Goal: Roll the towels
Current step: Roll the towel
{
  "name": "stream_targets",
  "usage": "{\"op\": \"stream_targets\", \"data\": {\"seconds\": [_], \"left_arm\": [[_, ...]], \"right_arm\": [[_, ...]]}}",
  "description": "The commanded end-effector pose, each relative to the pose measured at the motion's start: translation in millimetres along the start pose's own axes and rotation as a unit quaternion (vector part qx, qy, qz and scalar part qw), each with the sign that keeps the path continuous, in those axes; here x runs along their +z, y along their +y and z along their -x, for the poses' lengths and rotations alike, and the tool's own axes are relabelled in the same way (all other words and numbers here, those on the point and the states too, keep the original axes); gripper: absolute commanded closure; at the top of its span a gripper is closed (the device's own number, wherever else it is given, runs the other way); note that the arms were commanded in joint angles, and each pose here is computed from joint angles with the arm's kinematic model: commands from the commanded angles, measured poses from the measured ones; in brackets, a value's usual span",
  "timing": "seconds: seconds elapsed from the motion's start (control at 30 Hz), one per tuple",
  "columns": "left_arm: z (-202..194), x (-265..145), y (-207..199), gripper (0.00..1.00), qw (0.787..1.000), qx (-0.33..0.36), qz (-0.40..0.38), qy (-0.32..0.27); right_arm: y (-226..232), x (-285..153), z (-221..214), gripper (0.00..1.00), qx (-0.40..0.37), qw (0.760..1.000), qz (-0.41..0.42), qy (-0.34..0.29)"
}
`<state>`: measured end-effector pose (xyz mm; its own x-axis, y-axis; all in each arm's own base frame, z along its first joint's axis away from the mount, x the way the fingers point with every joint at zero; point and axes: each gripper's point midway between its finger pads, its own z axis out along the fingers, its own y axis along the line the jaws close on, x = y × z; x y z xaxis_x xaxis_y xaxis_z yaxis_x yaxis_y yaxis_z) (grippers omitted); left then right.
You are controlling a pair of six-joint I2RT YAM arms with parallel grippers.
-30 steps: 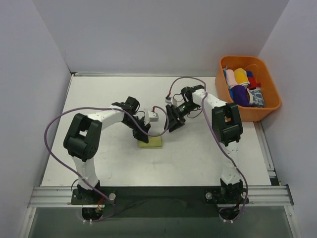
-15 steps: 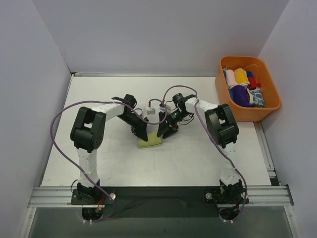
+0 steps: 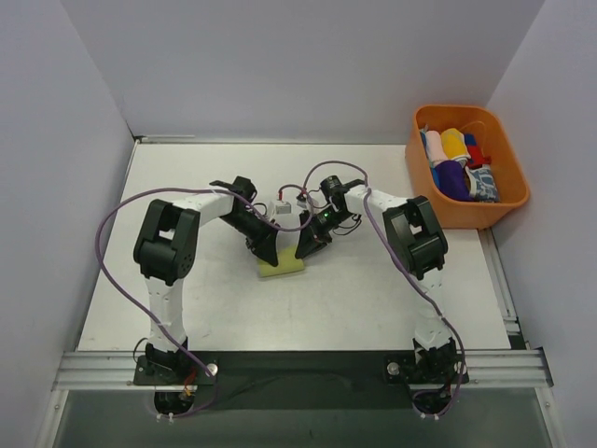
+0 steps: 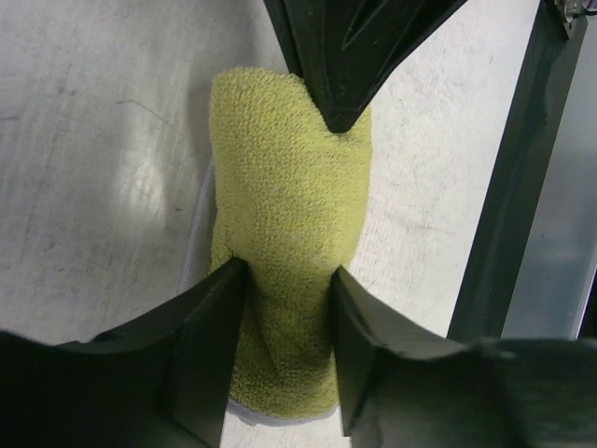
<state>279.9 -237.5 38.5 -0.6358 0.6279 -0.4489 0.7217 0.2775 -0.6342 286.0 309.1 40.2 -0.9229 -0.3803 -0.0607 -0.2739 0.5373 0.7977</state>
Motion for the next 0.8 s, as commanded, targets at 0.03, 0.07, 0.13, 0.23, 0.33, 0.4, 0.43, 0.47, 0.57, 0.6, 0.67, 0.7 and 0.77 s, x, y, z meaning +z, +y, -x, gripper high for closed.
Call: {"op": "stream_targets", "data": {"seconds": [0.03, 0.07, 0.13, 0.23, 0.33, 0.4, 0.43, 0.47, 0.57, 0.6, 0.67, 0.7, 0.77], "left_arm": [[-6, -21, 14, 0.41, 0.999, 0.000, 0.045, -0.006], [-5, -24, 12, 0.36, 0.999, -0.001, 0.046, -0.011], [-3, -28, 8, 0.34, 0.998, 0.007, 0.054, -0.016], [-10, -23, 7, 0.34, 0.998, 0.002, 0.054, -0.010], [-14, -15, 11, 0.34, 0.999, -0.007, 0.046, -0.005], [-13, -10, 12, 0.35, 0.999, -0.015, 0.033, -0.007], [-12, -9, 12, 0.37, 0.999, -0.015, 0.029, -0.008], [-13, -8, 12, 0.41, 0.999, -0.016, 0.027, -0.008], [-12, -4, 13, 0.65, 0.999, -0.029, 0.007, -0.012], [-18, 0, 10, 0.75, 0.998, -0.052, -0.017, -0.008], [-17, -1, 13, 0.83, 0.997, -0.068, -0.034, -0.010], [-23, 2, 13, 0.87, 0.995, -0.089, -0.047, -0.003], [-22, 1, 15, 0.91, 0.993, -0.099, -0.059, -0.008]], "right_arm": [[-10, 0, -3, 1.00, 0.029, 0.999, -0.012, 0.000], [-11, 0, -4, 1.00, 0.035, 0.999, -0.011, 0.000], [-10, 0, -4, 1.00, 0.039, 0.999, -0.010, 0.000], [-9, 1, -3, 1.00, 0.042, 0.999, -0.008, -0.002], [-10, 1, -3, 1.00, 0.042, 0.999, -0.009, -0.002], [-11, 1, -3, 1.00, 0.046, 0.999, -0.010, -0.002], [-11, 1, -3, 1.00, 0.047, 0.999, -0.010, -0.002], [-11, 2, -3, 1.00, 0.045, 0.999, -0.010, -0.002], [-8, -1, -2, 1.00, 0.040, 0.999, -0.011, -0.005], [-8, -4, -1, 1.00, 0.029, 0.999, -0.013, -0.009], [-5, -14, 1, 0.85, 0.003, 0.999, -0.029, -0.024], [-7, -19, 1, 0.79, -0.020, 0.999, -0.038, -0.030], [-6, -38, 3, 0.66, -0.053, 0.995, -0.061, -0.052]]}}
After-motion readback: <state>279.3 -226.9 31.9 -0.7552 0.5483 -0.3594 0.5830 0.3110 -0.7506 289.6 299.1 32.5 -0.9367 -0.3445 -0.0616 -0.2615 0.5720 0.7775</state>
